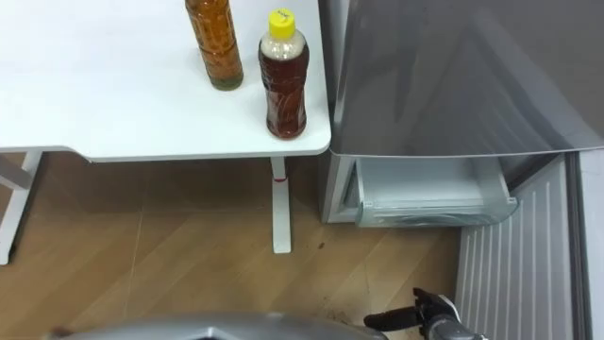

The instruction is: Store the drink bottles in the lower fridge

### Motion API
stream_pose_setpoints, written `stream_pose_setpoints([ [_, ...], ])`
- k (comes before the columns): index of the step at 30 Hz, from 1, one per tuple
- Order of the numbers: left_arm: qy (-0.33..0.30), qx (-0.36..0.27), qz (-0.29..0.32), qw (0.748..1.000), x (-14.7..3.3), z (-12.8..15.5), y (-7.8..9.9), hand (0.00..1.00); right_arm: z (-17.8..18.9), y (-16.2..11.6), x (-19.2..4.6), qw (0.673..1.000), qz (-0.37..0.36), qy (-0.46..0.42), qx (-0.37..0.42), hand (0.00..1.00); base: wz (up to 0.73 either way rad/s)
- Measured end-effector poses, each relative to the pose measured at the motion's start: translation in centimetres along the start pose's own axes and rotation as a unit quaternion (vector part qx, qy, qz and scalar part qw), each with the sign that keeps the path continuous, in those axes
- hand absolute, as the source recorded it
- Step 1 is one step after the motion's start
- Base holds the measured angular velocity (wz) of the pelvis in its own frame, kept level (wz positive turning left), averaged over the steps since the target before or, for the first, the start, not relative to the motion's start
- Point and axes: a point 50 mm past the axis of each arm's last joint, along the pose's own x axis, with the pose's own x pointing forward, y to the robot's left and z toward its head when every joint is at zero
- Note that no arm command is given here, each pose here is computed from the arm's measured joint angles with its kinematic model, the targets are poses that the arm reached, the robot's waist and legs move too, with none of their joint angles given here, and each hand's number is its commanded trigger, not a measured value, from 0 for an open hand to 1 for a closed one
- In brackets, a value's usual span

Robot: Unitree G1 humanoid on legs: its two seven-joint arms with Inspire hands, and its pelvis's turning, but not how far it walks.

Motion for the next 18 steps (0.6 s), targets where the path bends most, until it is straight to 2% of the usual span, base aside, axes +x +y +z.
stream_pose_setpoints([
  [18, 0.003, -0.001, -0.003, 1.0, 0.0, -0.02, 0.0, 0.0, -0.01, -0.09, 0.0, 1.0, -0.001, 0.0, 0.005, 0.0, 0.0],
])
